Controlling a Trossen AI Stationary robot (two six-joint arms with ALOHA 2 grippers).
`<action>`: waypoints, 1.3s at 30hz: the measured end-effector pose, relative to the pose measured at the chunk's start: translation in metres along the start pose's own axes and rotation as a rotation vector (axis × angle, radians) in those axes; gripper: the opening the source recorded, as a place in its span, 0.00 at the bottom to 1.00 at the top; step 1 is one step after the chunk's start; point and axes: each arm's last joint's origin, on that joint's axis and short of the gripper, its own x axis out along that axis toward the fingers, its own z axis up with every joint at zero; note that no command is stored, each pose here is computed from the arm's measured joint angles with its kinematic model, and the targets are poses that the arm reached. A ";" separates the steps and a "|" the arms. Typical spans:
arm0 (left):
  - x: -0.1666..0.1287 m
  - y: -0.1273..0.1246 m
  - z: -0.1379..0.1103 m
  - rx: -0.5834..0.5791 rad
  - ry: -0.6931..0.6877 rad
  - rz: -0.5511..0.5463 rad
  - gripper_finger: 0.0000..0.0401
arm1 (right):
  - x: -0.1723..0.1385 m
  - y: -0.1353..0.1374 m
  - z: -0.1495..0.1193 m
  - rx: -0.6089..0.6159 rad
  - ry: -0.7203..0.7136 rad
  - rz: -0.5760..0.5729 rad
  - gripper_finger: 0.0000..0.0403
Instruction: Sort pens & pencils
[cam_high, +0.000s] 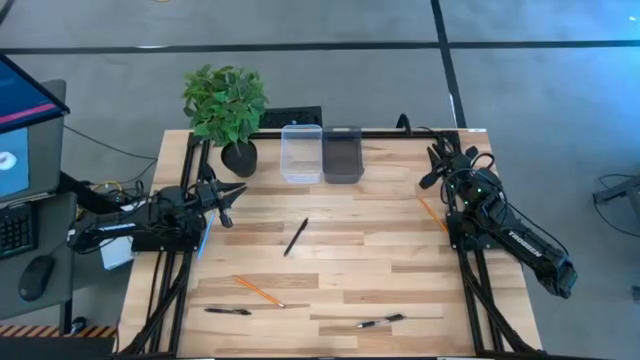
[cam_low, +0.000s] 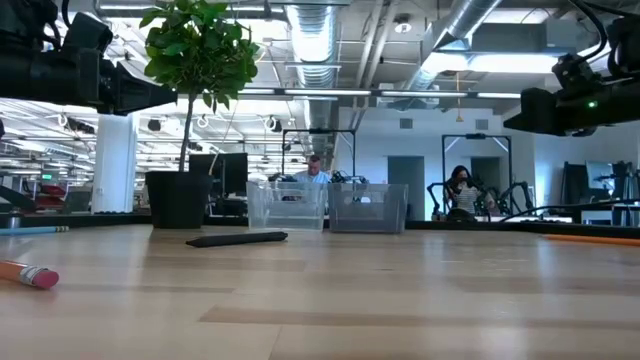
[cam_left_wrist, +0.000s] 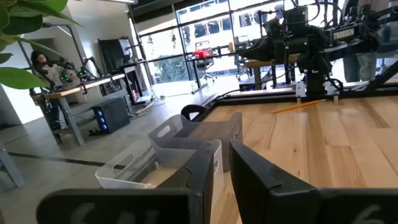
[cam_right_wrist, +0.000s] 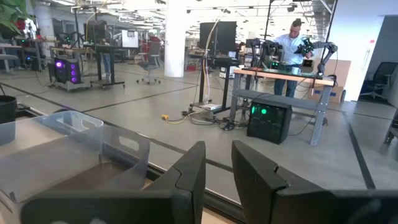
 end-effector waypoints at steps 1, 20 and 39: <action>0.000 0.000 0.000 0.000 0.000 0.000 0.11 | 0.000 0.000 0.000 0.000 0.000 0.000 0.25; 0.000 0.000 0.000 0.000 0.000 0.000 0.11 | 0.000 0.000 0.000 0.000 0.000 0.000 0.25; 0.000 0.000 0.000 -0.020 0.000 0.000 0.11 | 0.000 0.000 0.000 -0.005 0.000 0.000 0.25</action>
